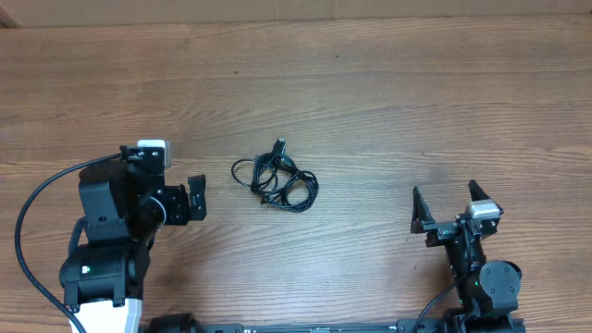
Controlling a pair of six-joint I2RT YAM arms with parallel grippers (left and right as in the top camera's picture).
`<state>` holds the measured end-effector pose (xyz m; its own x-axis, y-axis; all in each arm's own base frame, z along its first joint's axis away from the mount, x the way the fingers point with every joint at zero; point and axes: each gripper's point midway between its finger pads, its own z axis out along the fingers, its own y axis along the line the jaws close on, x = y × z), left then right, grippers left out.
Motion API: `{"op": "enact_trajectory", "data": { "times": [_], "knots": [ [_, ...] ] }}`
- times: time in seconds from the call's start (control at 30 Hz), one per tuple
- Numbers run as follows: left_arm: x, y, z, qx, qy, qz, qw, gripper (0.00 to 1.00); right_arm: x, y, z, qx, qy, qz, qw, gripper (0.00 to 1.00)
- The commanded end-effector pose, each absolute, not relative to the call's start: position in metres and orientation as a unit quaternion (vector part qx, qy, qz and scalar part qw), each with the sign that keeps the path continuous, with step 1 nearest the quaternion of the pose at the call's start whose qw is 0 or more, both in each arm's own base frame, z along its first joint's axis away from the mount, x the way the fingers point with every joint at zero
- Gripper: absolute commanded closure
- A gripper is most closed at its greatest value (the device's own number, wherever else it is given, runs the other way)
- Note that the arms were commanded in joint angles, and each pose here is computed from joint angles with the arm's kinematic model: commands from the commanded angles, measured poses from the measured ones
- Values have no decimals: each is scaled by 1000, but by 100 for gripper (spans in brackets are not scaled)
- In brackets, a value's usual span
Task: Untangle cables
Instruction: 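Raise the left gripper and move it toward the black cable bundle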
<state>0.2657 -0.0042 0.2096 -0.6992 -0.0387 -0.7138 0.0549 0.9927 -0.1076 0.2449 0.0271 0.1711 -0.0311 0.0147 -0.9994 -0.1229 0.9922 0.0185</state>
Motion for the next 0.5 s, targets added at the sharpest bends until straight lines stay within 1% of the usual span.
{"op": "enact_trajectory", "data": {
  "times": [0.0, 0.2, 0.47],
  "knots": [
    [267, -7, 221, 21, 914, -63, 399, 0, 245, 25, 170, -34, 715, 45, 697, 0],
    [265, -20, 220, 43, 915, -72, 394, 0, 245, 25, 170, -34, 715, 45, 697, 0],
    [262, -51, 222, 102, 909, -93, 393, 0, 245, 25, 170, -34, 715, 45, 697, 0]
  ]
}}
